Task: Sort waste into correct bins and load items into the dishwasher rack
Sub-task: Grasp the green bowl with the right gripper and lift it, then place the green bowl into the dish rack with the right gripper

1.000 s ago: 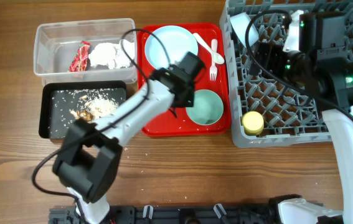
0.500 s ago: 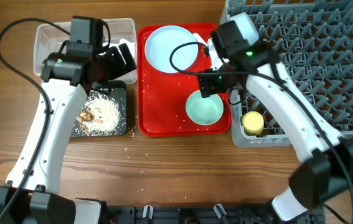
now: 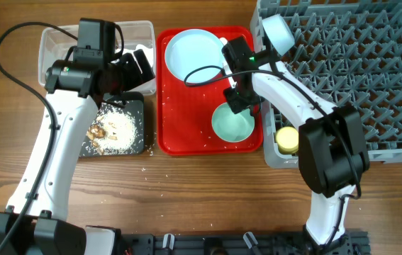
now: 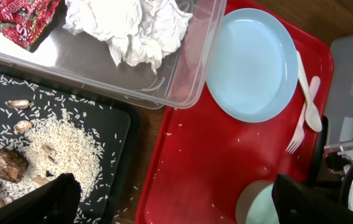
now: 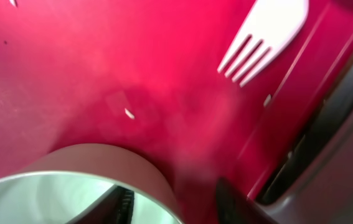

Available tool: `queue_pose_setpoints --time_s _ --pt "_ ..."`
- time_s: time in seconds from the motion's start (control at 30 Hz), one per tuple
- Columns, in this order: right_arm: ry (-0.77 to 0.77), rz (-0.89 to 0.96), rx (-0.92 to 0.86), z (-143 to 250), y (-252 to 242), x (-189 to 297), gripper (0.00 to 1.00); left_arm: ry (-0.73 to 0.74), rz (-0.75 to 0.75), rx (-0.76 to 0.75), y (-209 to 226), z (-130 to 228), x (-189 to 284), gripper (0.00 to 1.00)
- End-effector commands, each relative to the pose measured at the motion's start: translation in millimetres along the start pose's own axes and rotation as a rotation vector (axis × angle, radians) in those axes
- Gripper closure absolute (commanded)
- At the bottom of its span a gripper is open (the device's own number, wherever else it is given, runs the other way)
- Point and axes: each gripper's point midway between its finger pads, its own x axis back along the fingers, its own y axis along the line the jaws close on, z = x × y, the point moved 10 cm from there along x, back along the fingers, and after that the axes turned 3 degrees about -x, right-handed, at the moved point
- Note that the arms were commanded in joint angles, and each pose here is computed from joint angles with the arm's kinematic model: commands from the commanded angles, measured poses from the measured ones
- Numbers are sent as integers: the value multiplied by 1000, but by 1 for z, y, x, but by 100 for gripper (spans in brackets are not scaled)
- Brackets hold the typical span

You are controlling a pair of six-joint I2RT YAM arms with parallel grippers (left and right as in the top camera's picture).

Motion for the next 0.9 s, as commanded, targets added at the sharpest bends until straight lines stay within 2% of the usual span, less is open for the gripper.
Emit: queue_pose_setpoints --time_s 0.0,0.07,0.1,0.13,0.27,0.4,0.47,0.6,0.73,0.87 --pt "17 -26 8 4 1 -12 73 -1 3 -1 0 -2 1 0" --pt "19 -33 7 6 2 -17 82 -2 4 -2 0 -2 1 0" --pt "21 -33 5 7 2 -19 94 -2 4 -2 0 -2 1 0" --pt "23 -40 2 8 3 -19 96 -2 4 -2 0 -2 1 0" --pt "-13 -94 -49 2 5 3 96 -1 3 -1 0 -2 1 0" --pt "-173 -125 -122 -5 -5 85 96 -2 4 -2 0 -2 1 0" --pt "-271 -67 -239 1 -22 129 96 -1 4 -1 0 -2 1 0" --pt "-413 129 -509 29 -67 184 96 -23 -24 -2 2 -4 1 0" --pt "-404 404 -719 56 -113 197 96 -98 -166 2 13 -9 2 0" --pt "-370 512 -776 63 -135 192 96 -191 -339 51 27 -16 6 0"
